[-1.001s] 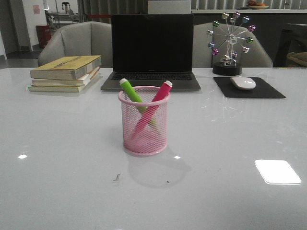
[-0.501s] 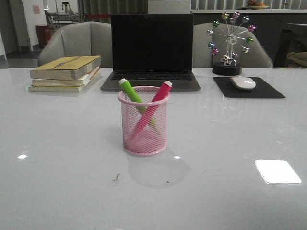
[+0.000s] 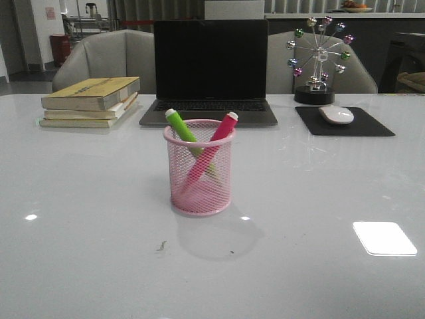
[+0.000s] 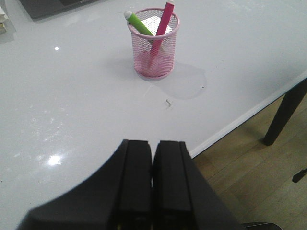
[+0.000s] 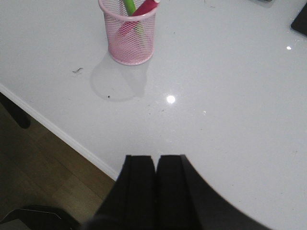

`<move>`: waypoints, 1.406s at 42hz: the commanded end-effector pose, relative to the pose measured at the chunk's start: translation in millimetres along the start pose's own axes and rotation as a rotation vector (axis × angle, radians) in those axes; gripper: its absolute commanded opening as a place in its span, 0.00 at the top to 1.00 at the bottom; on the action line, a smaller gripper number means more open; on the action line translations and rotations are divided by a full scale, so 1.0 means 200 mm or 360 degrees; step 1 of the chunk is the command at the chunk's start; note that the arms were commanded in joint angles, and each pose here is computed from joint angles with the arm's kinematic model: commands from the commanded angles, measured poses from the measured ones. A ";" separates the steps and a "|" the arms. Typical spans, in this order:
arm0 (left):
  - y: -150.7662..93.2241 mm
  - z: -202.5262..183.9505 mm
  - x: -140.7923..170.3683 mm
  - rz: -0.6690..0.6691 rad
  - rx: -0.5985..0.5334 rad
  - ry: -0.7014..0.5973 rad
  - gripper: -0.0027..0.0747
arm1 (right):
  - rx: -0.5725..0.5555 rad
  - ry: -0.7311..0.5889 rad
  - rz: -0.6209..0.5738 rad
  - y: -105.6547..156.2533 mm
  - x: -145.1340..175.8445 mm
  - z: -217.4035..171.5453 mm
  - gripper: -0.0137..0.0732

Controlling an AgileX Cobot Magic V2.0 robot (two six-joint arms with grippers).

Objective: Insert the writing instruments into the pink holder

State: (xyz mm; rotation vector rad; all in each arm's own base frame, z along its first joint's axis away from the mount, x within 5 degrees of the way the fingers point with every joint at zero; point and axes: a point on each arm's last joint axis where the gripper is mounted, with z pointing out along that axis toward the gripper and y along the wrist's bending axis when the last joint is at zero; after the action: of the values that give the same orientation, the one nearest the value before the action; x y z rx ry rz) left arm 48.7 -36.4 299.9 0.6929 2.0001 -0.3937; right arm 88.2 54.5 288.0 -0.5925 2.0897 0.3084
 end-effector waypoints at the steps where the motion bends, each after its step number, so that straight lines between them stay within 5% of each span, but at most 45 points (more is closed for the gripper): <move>1: 0.00 -0.02 -0.07 -0.0014 0.0011 -0.0143 0.85 | 0.0012 -0.0138 -0.0032 0.00 -0.06 -0.02 0.82; 19: 0.00 -0.03 -0.06 -0.0020 0.0002 -0.0166 0.85 | 0.0012 -0.0138 -0.0032 0.00 -0.06 -0.02 0.82; 25: 0.05 -0.04 -0.01 -0.0048 -0.0214 -0.0291 0.85 | 0.0012 -0.0138 -0.0032 0.00 -0.06 -0.02 0.82; 39: 0.11 0.08 0.29 -0.0187 -0.0709 -0.0965 0.85 | 0.0012 -0.0138 -0.0032 0.00 -0.06 -0.02 0.82; 59: 0.15 0.16 0.43 -0.0364 -0.0911 -0.0971 0.85 | 0.0012 -0.0135 -0.0032 0.00 -0.06 -0.02 0.82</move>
State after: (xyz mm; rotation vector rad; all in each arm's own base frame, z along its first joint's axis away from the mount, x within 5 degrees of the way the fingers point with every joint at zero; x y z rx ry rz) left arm 56.2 -3.7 200.9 -0.0130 1.6033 -0.1128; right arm 87.9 54.2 287.5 -0.5951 2.0964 0.3042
